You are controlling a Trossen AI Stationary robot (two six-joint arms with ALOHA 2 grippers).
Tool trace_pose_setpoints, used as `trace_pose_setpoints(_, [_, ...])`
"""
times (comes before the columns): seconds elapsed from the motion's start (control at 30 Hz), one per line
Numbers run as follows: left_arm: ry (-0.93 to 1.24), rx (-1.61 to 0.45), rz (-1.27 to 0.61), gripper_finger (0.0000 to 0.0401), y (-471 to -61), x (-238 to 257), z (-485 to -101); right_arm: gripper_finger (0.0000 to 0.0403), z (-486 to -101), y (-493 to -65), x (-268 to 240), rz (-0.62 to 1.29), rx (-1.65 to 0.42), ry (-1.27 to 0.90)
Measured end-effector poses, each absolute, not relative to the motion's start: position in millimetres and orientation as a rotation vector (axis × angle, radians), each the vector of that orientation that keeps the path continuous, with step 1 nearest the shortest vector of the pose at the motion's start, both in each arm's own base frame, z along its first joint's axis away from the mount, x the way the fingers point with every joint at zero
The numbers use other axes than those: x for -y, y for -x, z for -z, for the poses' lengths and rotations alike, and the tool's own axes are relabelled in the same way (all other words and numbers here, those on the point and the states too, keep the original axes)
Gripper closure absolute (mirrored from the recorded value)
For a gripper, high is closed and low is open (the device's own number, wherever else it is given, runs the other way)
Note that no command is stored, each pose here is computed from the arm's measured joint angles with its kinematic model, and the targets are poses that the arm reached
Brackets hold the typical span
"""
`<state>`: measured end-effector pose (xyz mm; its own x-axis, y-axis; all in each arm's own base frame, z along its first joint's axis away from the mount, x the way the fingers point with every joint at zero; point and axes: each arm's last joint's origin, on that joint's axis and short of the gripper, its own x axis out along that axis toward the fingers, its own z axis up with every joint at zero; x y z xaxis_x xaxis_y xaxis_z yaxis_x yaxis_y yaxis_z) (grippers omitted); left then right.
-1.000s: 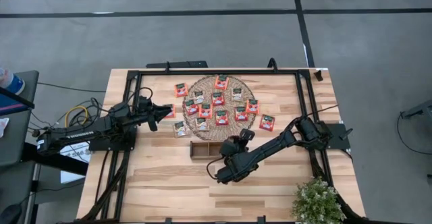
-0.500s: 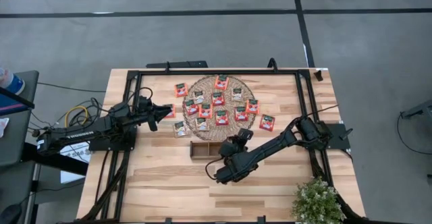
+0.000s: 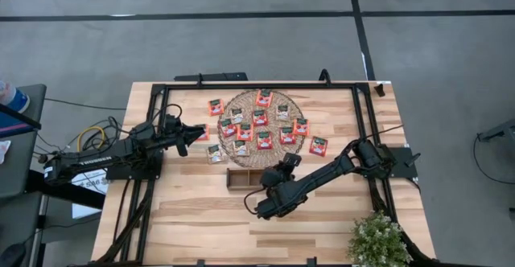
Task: Pick & Place Tea
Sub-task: Put the gold tea bag into the right section of the wooden organizer
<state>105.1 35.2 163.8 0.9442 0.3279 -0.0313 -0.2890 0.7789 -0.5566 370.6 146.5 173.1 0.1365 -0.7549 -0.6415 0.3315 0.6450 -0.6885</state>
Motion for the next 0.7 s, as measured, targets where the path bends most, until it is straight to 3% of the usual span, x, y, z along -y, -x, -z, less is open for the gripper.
trace_pose_setpoints(0.13, [0.59, 0.069, -0.334, 0.0304, -105, -35, -164, 0.0327, -180, -368, -145, 0.832, -1.224, 0.47])
trace_pose_setpoints(0.33, [0.591, 0.068, -0.334, 0.0304, -105, -35, -164, 0.0333, -222, -368, -144, 0.837, -1.137, 0.547])
trace_pose_setpoints(0.7, [0.593, 0.057, -0.282, 0.0304, -106, -34, -164, 0.0333, -322, -341, -101, 0.864, -0.965, 0.321])
